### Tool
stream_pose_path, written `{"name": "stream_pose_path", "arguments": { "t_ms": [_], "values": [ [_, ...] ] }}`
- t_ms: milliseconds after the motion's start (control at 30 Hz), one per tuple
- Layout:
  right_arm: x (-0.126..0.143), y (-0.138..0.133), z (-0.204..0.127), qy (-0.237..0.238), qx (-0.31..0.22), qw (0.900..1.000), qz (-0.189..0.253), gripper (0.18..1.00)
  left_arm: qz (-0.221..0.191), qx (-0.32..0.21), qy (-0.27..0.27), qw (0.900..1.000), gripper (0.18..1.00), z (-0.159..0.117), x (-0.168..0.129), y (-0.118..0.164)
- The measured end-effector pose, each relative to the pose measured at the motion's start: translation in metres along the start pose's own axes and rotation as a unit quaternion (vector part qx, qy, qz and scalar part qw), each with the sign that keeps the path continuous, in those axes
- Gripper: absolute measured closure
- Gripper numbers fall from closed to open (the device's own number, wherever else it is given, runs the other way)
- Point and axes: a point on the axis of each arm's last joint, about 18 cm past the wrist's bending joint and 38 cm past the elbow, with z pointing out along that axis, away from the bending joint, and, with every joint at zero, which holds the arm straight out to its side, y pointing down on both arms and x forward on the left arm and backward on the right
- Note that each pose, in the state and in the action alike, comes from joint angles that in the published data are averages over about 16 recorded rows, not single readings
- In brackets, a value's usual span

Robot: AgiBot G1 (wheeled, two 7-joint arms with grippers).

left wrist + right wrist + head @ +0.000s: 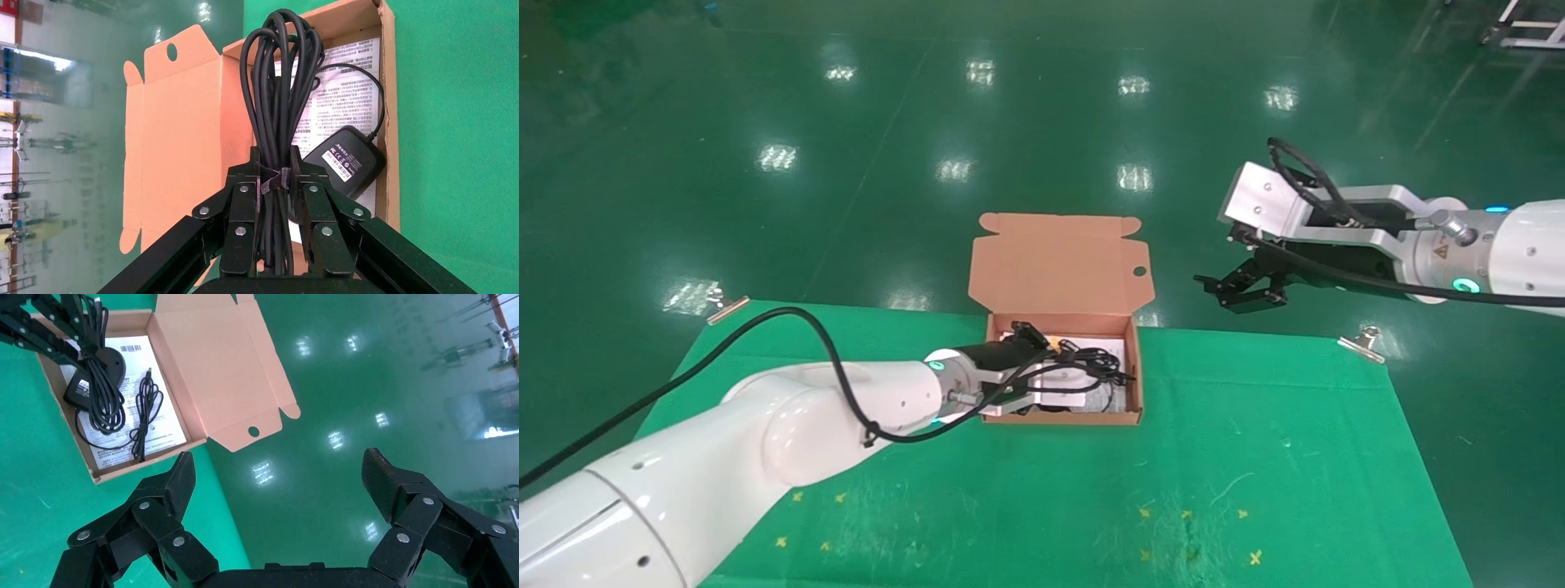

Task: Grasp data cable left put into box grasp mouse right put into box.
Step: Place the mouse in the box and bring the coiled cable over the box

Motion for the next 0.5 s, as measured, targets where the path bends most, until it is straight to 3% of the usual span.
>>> {"name": "stream_pose_path", "arguments": {
  "t_ms": [367,500],
  "values": [
    [0.0,0.0,0.001,0.0,-0.001,1.0,0.001,0.178,0.0,0.001,-0.002,1.0,0.856,-0.002,-0.002,0.001],
    [0.006,-0.003,0.0,0.007,0.003,1.0,-0.003,0.178,-0.002,0.004,-0.014,0.9999,0.797,-0.006,-0.012,0.0]
  ]
}}
